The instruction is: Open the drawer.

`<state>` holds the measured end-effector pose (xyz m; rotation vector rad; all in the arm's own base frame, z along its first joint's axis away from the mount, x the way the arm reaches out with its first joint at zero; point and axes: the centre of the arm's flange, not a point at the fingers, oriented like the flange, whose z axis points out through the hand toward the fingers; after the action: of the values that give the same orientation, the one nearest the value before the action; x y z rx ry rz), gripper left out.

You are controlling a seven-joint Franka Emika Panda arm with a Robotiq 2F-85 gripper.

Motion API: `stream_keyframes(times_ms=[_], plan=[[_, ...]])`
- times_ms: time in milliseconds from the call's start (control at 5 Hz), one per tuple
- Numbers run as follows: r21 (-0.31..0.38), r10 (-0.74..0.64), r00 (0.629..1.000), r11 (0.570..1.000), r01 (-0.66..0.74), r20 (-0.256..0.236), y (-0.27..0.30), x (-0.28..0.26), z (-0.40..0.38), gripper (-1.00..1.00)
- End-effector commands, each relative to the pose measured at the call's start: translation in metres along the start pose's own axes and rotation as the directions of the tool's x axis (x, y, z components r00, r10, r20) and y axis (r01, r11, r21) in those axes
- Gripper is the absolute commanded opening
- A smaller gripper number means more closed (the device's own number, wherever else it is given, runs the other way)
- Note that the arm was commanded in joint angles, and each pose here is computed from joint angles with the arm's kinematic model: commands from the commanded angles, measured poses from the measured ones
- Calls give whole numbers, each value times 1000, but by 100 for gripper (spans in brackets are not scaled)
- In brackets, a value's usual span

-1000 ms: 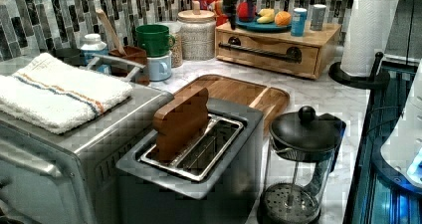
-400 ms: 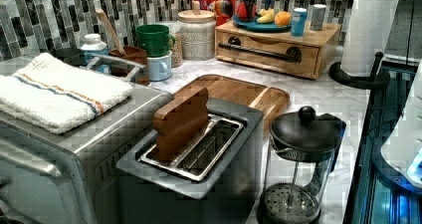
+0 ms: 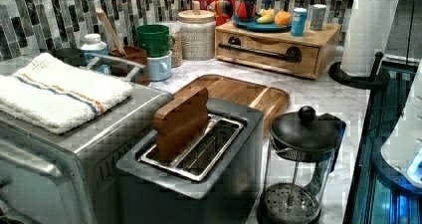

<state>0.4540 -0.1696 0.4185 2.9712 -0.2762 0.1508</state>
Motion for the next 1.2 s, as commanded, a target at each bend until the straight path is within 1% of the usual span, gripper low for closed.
stream_keyframes(times_ms=[200,400,800,1000,1200], plan=[[-7,-131,991,991,131,3,-45,3,7,100],[-14,-143,990,990,143,3,-46,2,7,100],[-22,-171,985,985,171,-13,-47,-1,7,100],[-29,-180,984,983,180,-9,-48,-1,8,100],[-25,-191,981,981,191,-21,-47,-2,7,100]])
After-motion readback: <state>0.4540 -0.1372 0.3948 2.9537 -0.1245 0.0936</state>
